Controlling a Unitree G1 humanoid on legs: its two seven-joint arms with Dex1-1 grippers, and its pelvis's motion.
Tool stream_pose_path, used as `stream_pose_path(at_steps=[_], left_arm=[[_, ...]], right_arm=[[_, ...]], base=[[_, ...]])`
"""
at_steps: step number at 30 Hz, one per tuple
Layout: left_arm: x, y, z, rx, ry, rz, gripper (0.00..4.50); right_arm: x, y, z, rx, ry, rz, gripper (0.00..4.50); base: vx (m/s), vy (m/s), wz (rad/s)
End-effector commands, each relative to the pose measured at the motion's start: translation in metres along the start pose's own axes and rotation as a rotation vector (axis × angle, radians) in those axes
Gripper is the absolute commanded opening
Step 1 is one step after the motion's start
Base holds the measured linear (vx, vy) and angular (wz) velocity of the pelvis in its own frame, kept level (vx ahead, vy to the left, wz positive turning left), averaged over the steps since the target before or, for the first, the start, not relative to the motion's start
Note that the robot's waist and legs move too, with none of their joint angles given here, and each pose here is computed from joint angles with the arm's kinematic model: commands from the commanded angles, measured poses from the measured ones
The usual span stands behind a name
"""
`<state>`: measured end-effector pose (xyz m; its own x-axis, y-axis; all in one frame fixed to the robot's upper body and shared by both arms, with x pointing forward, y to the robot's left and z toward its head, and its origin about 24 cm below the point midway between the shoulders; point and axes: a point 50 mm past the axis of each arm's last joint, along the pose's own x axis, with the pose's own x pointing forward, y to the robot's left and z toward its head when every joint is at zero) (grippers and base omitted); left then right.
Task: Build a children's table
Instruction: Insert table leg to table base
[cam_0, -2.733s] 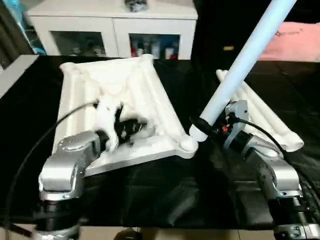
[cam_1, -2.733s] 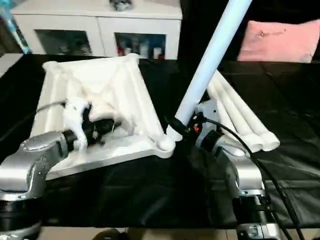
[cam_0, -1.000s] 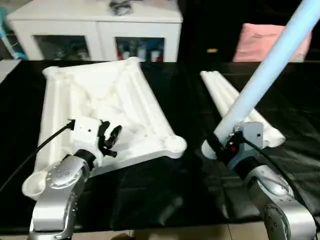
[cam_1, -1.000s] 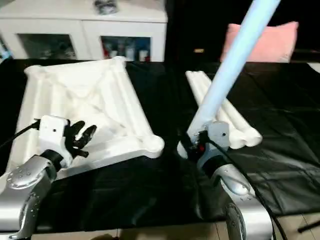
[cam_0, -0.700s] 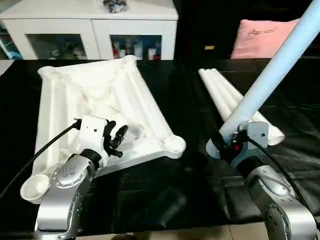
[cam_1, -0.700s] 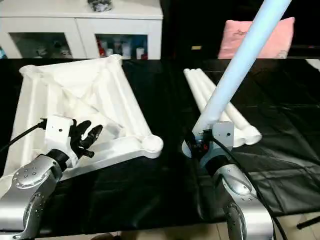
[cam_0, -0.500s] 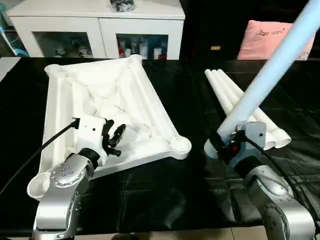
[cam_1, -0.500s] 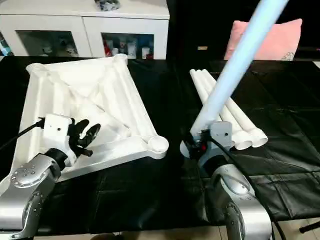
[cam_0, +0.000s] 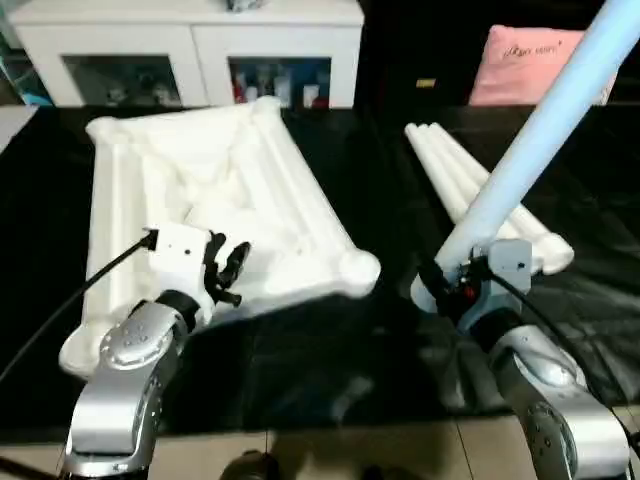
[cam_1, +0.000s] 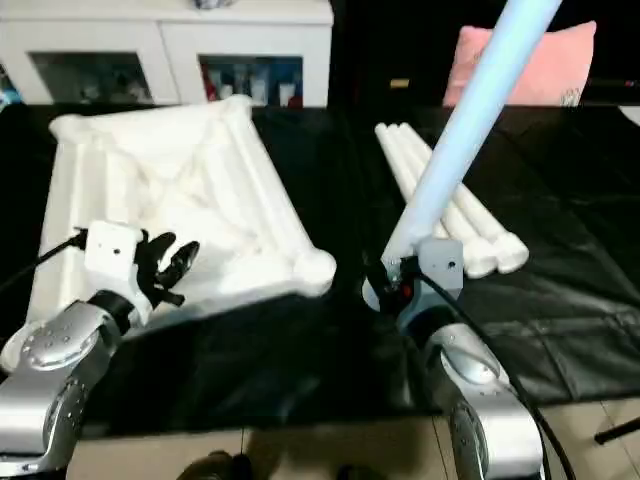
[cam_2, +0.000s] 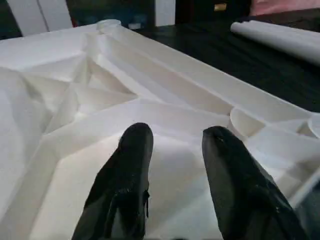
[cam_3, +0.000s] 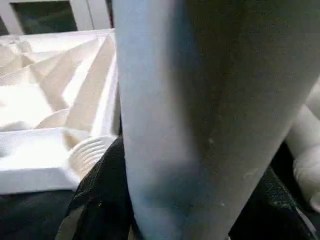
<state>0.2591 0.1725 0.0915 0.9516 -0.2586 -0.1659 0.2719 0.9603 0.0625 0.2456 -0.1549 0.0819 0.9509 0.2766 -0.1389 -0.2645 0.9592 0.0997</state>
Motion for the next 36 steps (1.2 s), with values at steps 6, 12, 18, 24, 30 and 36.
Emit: stream_pose_path(at_steps=[6, 12, 18, 24, 30, 36], left_arm=[[0.0019, -0.0025, 0.0041, 0.013, -0.007, 0.0, 1.86], [0.003, -0.0021, 0.0032, 0.007, 0.001, 0.012, 1.86], [0.0034, -0.0005, 0.0032, 0.023, -0.001, 0.032, 1.86], [0.0039, -0.0006, 0.0033, 0.015, -0.001, 0.039, 1.86], [0.0038, -0.0029, 0.0023, 0.004, -0.003, 0.036, 1.86], [0.0044, -0.0009, 0.0035, 0.013, -0.003, 0.055, 1.86]], right_arm=[[0.0005, -0.0028, 0.0062, -0.018, -0.025, -0.007, 1.93], [0.0005, -0.0057, 0.0077, -0.024, -0.027, -0.009, 1.93], [0.0005, -0.0069, 0.0076, -0.014, -0.019, -0.014, 1.93], [0.0001, -0.0068, 0.0083, -0.005, -0.023, -0.006, 1.93], [-0.0002, -0.0061, 0.009, -0.006, -0.016, 0.019, 1.93], [0.0018, -0.0074, 0.0116, 0.0, -0.008, 0.008, 1.93]], base=[[-0.11, -0.029, 0.13], [-0.113, 0.082, 0.14], [-0.022, 0.04, -0.04], [0.0, 0.0, 0.0], [0.021, -0.137, 0.04], [0.007, -0.131, 0.0]])
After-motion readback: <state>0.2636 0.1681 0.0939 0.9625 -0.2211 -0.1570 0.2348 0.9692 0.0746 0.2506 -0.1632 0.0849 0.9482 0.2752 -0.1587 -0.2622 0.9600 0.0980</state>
